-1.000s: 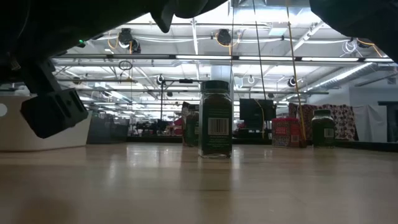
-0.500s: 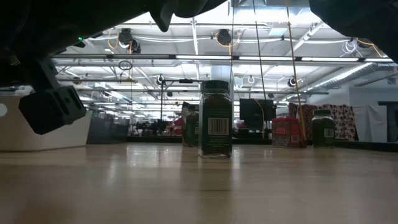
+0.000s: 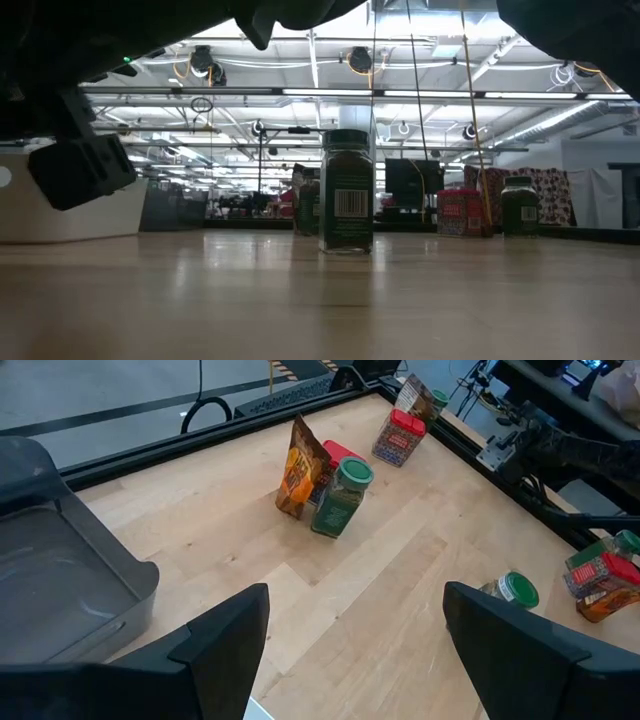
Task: Sort spices by type
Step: Put the orange seasoning bag into the bottom black bin
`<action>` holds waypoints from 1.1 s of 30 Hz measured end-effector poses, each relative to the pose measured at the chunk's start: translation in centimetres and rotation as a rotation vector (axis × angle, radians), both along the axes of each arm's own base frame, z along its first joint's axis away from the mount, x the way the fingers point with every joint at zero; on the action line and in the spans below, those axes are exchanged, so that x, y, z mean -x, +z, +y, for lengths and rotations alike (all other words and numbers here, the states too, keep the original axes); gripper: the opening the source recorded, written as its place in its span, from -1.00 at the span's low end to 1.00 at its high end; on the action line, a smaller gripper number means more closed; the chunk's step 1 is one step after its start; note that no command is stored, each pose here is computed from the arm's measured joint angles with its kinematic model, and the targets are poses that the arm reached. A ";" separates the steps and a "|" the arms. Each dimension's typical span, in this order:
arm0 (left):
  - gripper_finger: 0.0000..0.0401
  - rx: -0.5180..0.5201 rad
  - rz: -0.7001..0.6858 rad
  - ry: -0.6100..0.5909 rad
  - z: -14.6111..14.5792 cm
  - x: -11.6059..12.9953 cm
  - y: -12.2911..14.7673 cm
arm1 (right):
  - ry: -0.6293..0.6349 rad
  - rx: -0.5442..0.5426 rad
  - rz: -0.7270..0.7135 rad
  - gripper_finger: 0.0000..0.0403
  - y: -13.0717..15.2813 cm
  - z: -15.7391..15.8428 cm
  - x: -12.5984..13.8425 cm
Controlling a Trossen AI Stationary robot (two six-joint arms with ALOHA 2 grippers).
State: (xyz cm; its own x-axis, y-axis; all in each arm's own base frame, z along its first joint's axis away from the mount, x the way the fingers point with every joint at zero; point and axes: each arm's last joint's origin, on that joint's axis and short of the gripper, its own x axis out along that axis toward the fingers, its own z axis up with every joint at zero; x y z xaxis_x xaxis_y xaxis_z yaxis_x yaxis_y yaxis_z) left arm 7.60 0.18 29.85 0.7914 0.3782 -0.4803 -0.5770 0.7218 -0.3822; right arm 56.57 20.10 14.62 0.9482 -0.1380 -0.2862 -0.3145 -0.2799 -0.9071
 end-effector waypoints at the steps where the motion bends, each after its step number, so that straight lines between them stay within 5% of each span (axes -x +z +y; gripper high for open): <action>1: 0.51 0.000 0.000 0.000 0.0 0.0 0.0 | -0.016 0.014 -0.009 -0.46 0.1 0.1 0.0; 11: 0.51 0.049 -0.014 -0.101 -0.3 -0.2 0.2 | -0.102 -0.281 -0.254 -0.48 7.0 0.1 0.7; 17: 0.51 0.148 -0.169 -0.346 -1.2 -1.1 1.6 | -0.171 -0.715 -0.287 -0.48 13.4 -0.3 2.9; 20: 0.51 0.190 -0.207 -0.464 -1.7 -1.3 2.1 | -0.206 -1.023 -0.182 -0.48 16.8 -1.1 4.9; 26: 0.51 0.267 -0.165 -0.715 -3.8 -2.9 2.0 | -0.303 -1.632 0.259 -0.48 20.1 -3.9 7.8; 28: 0.51 0.301 -0.117 -0.787 -4.9 -3.8 1.7 | -0.371 -1.707 0.331 -0.48 20.3 -4.2 8.4; 33: 0.51 0.328 0.162 -0.926 -8.3 -5.0 1.2 | -0.475 -1.674 0.413 -0.48 19.4 -2.9 9.5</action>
